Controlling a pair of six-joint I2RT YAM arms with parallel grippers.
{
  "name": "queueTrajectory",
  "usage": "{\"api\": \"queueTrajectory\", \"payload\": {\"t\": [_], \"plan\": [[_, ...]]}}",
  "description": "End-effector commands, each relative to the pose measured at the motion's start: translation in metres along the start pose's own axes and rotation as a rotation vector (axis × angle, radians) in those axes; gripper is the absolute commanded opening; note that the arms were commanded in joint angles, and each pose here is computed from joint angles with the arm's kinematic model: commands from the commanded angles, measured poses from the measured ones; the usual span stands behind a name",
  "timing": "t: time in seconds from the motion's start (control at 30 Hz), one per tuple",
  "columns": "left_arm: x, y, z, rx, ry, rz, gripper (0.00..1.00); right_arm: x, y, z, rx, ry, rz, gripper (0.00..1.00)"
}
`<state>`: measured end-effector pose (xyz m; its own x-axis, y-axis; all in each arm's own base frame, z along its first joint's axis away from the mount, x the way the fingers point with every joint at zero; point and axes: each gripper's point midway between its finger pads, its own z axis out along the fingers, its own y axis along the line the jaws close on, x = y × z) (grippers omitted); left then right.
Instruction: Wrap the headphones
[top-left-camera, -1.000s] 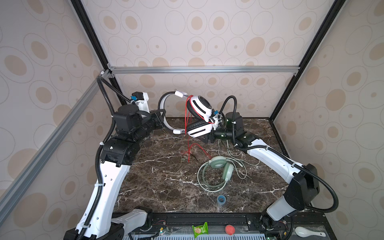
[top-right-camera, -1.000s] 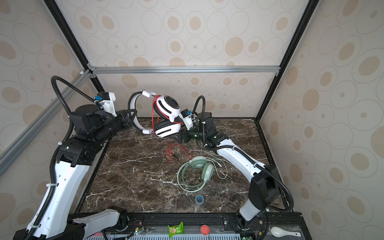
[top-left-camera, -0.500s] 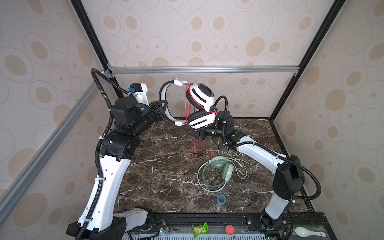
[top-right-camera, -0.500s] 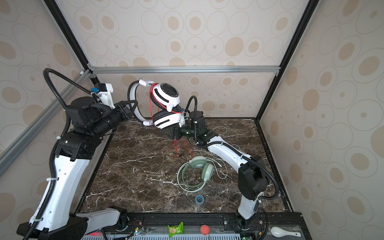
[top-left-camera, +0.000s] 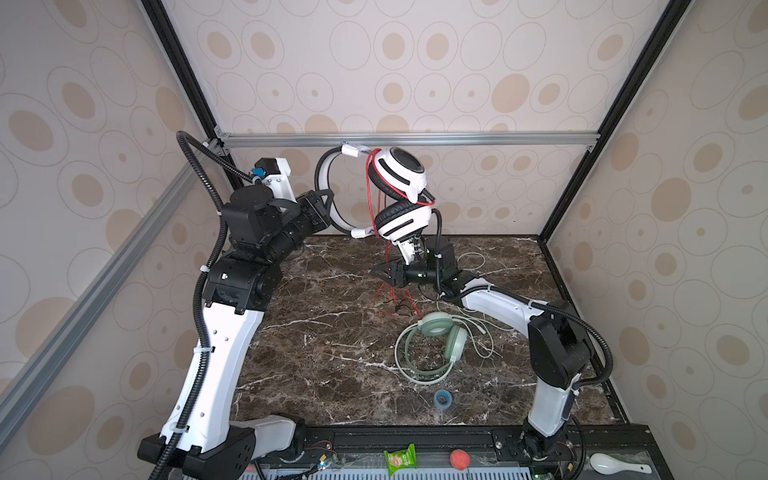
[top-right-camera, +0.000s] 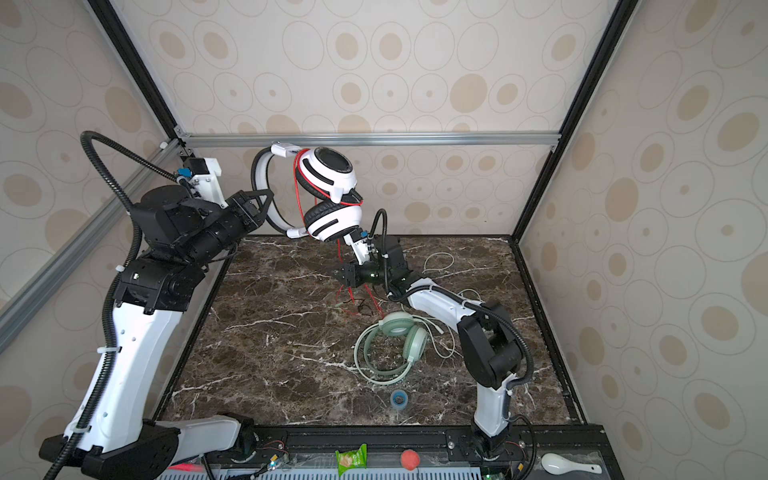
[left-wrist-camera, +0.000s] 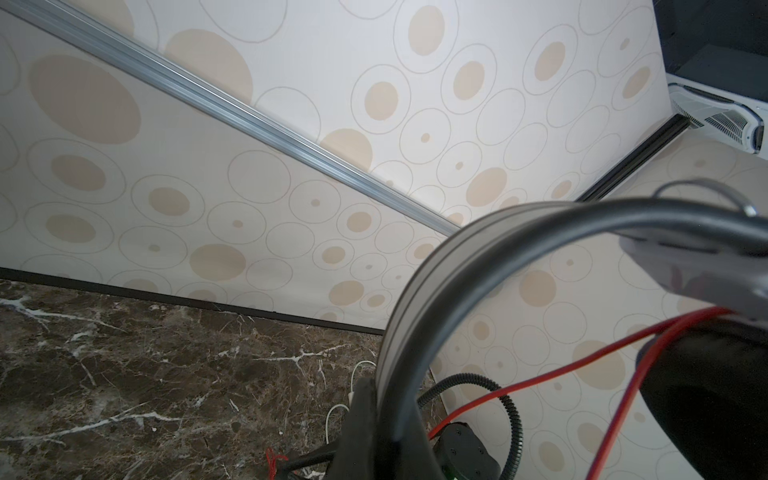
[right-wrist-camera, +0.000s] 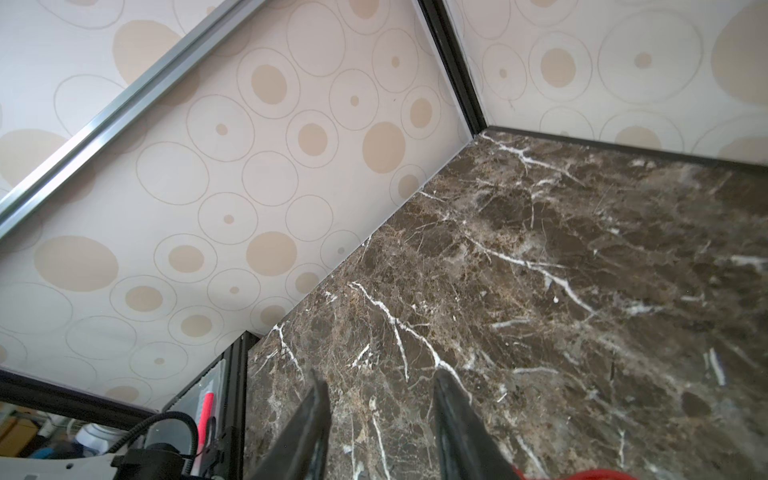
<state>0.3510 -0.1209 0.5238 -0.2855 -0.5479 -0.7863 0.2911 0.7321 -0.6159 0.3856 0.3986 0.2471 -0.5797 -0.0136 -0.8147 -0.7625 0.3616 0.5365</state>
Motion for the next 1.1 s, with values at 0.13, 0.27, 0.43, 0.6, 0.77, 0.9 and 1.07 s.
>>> {"api": "queueTrajectory", "payload": {"t": [0.13,0.27,0.43,0.6,0.77,0.9,1.07], "plan": [[-0.057,-0.011,-0.032,0.002,-0.257,-0.103,0.00,0.015,-0.010,0.001,0.016,0.018,0.036,0.21],[-0.062,0.009,-0.039,-0.077,-0.336,-0.135,0.00,0.026,-0.013,-0.005,0.047,0.045,0.044,0.00],[-0.063,0.030,-0.036,-0.154,-0.387,-0.140,0.00,0.045,-0.008,-0.018,0.107,0.099,0.028,0.00],[-0.057,0.057,-0.030,-0.245,-0.430,-0.146,0.00,0.064,0.006,-0.034,0.154,0.156,-0.011,0.00],[-0.049,0.078,-0.022,-0.306,-0.449,-0.147,0.00,0.077,0.028,-0.042,0.181,0.233,-0.093,0.00],[-0.038,0.098,-0.018,-0.370,-0.455,-0.148,0.00,0.082,0.052,-0.049,0.201,0.302,-0.197,0.00],[-0.032,0.112,-0.013,-0.427,-0.454,-0.121,0.00,0.088,0.083,-0.059,0.198,0.366,-0.308,0.00]]}}
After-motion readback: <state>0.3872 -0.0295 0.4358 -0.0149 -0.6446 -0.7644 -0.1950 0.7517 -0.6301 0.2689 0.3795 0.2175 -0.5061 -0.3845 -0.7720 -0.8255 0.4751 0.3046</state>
